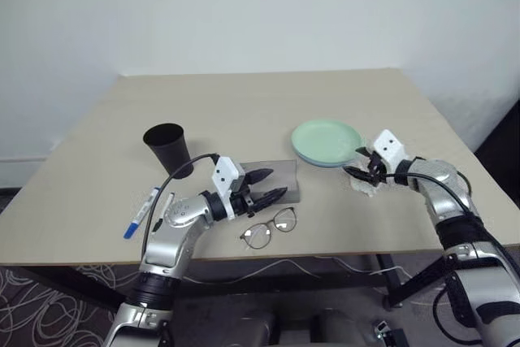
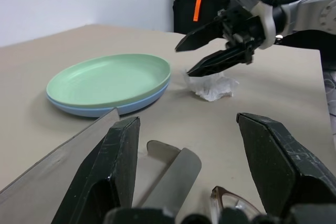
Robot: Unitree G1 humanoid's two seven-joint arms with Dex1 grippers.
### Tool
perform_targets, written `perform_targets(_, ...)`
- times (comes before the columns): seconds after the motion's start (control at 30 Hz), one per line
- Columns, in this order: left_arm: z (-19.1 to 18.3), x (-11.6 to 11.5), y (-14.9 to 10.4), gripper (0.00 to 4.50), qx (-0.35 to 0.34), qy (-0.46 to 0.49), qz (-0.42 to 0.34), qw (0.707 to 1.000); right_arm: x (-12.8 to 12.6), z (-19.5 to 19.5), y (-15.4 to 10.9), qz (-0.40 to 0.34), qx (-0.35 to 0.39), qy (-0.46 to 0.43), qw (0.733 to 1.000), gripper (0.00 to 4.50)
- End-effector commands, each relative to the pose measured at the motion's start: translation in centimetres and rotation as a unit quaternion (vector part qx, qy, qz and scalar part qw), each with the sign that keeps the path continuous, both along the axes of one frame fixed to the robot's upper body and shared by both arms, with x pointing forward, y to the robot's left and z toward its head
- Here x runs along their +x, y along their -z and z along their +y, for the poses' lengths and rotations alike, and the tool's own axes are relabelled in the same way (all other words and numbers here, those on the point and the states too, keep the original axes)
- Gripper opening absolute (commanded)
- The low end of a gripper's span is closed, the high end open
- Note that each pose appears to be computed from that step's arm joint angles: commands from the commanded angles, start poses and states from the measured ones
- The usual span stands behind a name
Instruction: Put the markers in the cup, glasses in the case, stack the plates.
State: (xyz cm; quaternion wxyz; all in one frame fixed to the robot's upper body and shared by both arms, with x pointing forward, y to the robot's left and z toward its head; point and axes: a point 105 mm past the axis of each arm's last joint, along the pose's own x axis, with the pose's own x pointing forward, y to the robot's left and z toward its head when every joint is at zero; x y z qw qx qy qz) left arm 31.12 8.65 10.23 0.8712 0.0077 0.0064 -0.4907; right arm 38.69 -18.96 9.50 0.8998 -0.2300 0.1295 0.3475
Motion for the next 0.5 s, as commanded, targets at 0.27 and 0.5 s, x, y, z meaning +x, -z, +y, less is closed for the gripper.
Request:
perform_targets(0.27,-0.8,0.4,-1.4,3.10,-0.006,0.017,-0.027,0.999,-1.3,-1.5,1.3,0.091,0.035,0.081,0.992,4.47)
perform_targets(0.5,-0.7,0.4,-1.4,3.10,-0.005,0.017,-0.028,0.999,-1.2,-1.7,2.5,0.121,0.026,0.104,0.987,4.47)
